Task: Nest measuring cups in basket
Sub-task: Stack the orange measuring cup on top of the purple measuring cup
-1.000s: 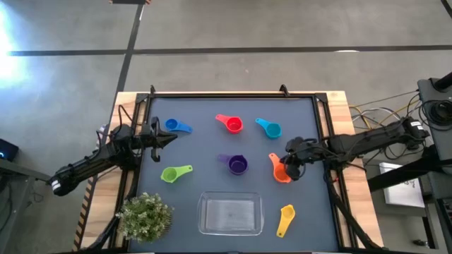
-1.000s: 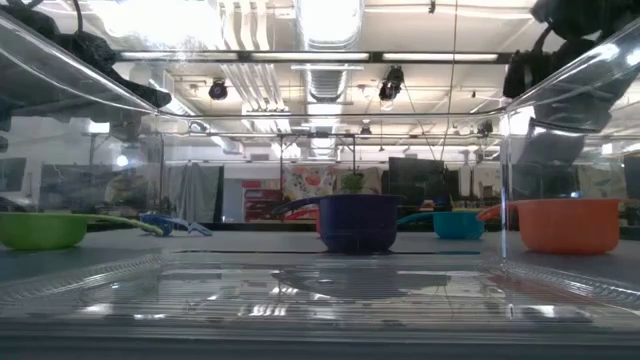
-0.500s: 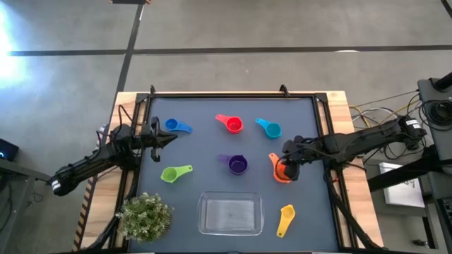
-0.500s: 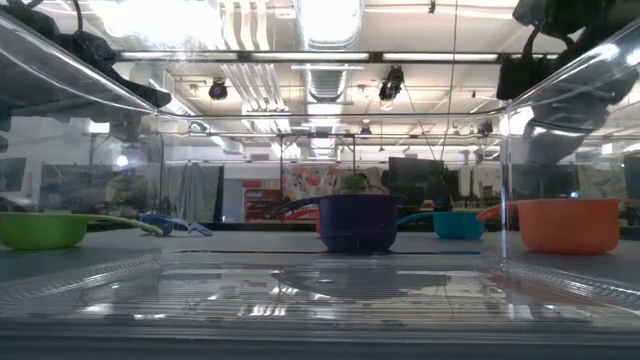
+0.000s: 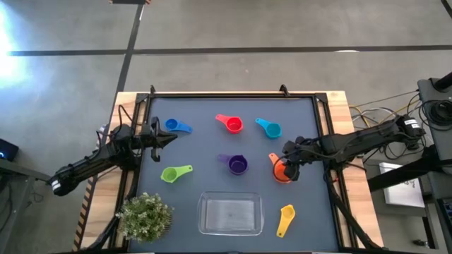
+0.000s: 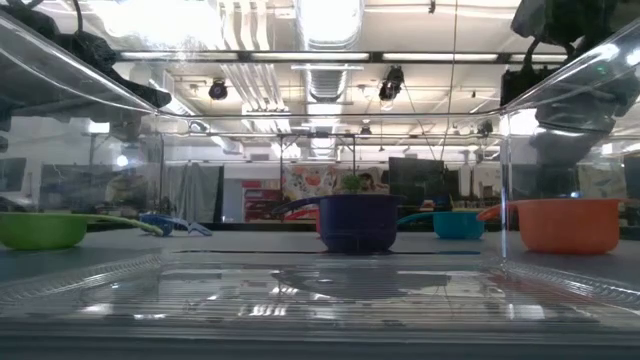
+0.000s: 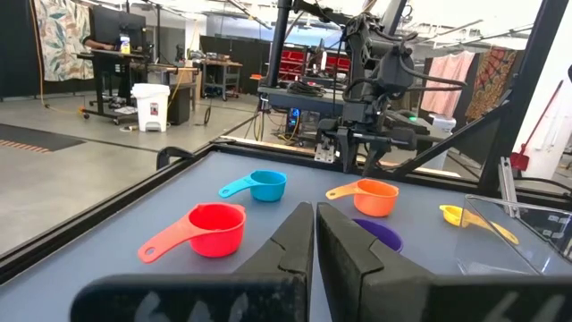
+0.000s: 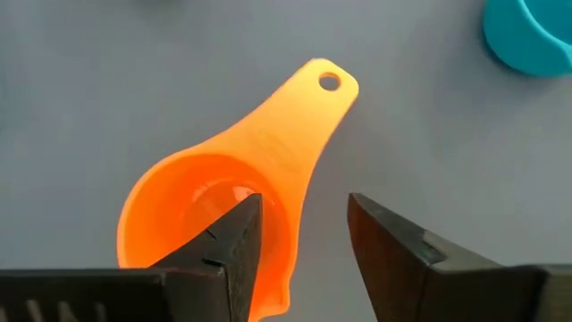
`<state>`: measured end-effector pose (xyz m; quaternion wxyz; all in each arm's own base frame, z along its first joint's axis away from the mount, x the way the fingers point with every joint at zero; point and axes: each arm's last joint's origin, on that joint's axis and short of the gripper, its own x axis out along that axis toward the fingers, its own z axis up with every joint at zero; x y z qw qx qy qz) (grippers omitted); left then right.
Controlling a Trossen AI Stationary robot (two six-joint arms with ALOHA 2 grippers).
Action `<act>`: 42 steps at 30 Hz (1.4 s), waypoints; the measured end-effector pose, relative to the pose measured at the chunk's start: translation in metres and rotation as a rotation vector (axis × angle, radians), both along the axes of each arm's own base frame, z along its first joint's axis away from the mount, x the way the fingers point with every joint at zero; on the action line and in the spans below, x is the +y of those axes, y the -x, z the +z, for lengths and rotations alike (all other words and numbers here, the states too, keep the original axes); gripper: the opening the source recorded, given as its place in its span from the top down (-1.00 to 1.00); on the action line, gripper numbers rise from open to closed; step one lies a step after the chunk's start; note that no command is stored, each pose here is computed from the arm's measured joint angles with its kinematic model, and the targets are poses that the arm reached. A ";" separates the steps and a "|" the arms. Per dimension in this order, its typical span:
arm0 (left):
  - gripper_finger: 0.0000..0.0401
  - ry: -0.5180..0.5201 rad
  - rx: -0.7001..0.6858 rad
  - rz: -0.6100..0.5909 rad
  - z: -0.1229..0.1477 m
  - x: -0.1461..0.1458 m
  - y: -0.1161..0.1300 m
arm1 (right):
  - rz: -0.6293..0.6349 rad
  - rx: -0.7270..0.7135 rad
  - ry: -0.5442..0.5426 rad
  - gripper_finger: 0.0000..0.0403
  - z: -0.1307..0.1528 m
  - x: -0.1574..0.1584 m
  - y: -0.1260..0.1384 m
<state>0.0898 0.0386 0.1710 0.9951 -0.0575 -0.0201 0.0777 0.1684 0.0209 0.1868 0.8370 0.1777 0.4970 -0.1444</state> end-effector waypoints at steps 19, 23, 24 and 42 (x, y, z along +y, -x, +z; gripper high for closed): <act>1.00 0.000 0.000 0.000 0.000 0.000 0.000 | 0.000 0.168 0.025 0.35 -0.026 0.002 -0.011; 1.00 0.000 0.000 0.000 0.000 0.000 0.000 | 0.004 0.151 0.024 0.46 -0.024 0.002 -0.011; 1.00 0.000 0.000 0.000 0.000 0.000 0.000 | 0.004 0.143 0.023 0.49 -0.022 0.001 -0.010; 1.00 0.000 0.000 0.000 0.000 0.000 0.000 | 0.113 -0.163 0.115 0.96 0.041 0.001 -0.021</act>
